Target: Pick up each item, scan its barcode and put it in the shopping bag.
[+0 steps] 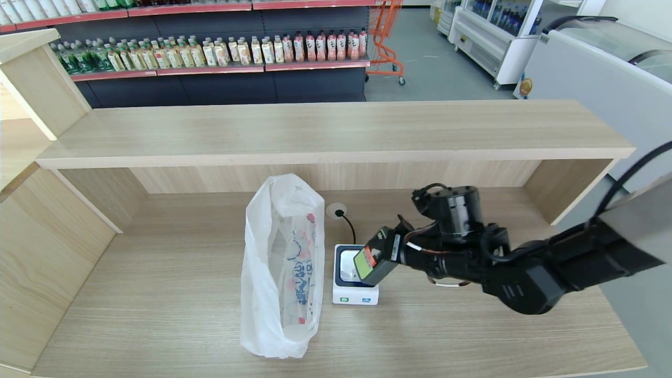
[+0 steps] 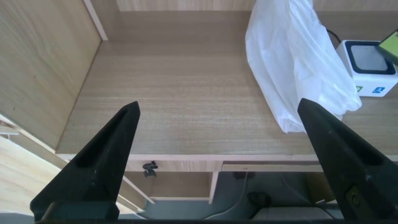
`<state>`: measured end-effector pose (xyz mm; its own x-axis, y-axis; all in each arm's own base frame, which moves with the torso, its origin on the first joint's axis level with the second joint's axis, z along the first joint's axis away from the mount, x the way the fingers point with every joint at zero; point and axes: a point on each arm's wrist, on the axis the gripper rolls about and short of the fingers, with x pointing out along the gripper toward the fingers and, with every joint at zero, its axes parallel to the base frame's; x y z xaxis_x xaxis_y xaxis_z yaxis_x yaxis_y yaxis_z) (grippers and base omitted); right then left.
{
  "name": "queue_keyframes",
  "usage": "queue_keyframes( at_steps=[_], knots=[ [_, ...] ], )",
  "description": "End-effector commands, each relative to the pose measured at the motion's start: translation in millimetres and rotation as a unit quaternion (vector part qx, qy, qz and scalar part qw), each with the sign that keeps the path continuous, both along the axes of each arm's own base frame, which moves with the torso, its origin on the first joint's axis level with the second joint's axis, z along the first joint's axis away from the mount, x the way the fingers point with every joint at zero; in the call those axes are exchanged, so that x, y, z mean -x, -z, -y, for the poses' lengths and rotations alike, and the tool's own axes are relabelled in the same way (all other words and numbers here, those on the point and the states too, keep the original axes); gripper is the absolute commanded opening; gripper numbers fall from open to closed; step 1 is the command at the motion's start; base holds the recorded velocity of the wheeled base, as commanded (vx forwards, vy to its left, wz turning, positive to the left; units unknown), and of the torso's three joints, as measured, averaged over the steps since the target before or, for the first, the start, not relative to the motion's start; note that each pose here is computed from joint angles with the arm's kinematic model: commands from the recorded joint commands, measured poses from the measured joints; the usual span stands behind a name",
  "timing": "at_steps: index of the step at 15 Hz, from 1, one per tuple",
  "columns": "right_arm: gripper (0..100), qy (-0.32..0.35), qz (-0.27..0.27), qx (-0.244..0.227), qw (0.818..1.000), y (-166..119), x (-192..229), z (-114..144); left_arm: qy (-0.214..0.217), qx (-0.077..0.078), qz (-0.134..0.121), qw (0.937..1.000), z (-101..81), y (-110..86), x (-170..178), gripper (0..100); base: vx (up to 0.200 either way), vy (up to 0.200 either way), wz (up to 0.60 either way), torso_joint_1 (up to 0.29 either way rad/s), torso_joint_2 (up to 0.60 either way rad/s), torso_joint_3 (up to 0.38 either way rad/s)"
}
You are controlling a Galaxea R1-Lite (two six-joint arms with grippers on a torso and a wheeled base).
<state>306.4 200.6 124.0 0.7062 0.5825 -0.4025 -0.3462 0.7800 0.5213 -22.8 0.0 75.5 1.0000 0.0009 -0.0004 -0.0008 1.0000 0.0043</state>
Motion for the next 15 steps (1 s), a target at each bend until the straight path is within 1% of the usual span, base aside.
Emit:
queue_keyframes(
  at_steps=[1,2,3,5,6,8,9,12,13,15],
  knots=[
    [0,0.030,0.101,0.024,0.994,-75.5,66.3,84.7,0.000,0.000,0.000,1.0000,0.0,0.0,0.0,100,0.000,0.000,0.00,0.000,0.00,0.000],
    [0,0.024,0.126,0.072,0.989,-81.4,86.3,101.5,0.000,0.000,0.000,1.0000,0.0,0.0,0.0,100,0.000,0.000,0.00,0.000,0.00,0.000],
    [0,0.013,0.149,0.110,0.983,-83.0,103.5,111.3,0.000,0.000,0.000,1.0000,0.0,0.0,0.0,100,0.000,0.000,0.00,0.000,0.00,0.000],
    [0,-0.012,0.192,0.179,0.965,-76.9,124.6,121.5,0.000,0.000,0.000,1.0000,0.0,0.0,0.0,100,0.000,0.000,0.00,0.000,0.00,0.000],
    [0,-0.008,0.199,0.201,0.959,-73.1,131.7,125.1,0.000,0.000,0.000,1.0000,0.0,0.0,0.0,100,0.000,0.000,0.00,0.000,0.00,0.000],
    [0,0.003,0.199,0.206,0.958,-70.9,140.7,128.7,0.000,0.000,0.000,1.0000,0.0,0.0,0.0,100,0.000,0.000,0.00,0.000,0.00,0.000],
    [0,0.003,0.193,0.202,0.960,-67.5,145.3,130.6,0.000,0.000,0.000,1.0000,0.0,0.0,0.0,100,0.000,0.000,0.00,0.000,0.00,0.000],
    [0,0.033,0.151,0.144,0.977,-64.8,149.1,132.5,0.000,0.000,0.000,1.0000,0.0,0.0,0.0,100,0.000,0.000,0.00,0.000,0.00,0.000],
    [0,0.038,0.145,0.134,0.980,-64.7,149.8,132.8,0.000,0.000,0.000,1.0000,0.0,0.0,0.0,100,0.000,0.000,0.00,0.000,0.00,0.000],
    [0,0.041,0.131,0.128,0.982,-62.6,149.1,132.5,0.000,0.000,-0.001,1.0000,0.0,0.0,-0.1,100,0.000,0.000,0.00,0.000,0.00,0.000]
  ],
)
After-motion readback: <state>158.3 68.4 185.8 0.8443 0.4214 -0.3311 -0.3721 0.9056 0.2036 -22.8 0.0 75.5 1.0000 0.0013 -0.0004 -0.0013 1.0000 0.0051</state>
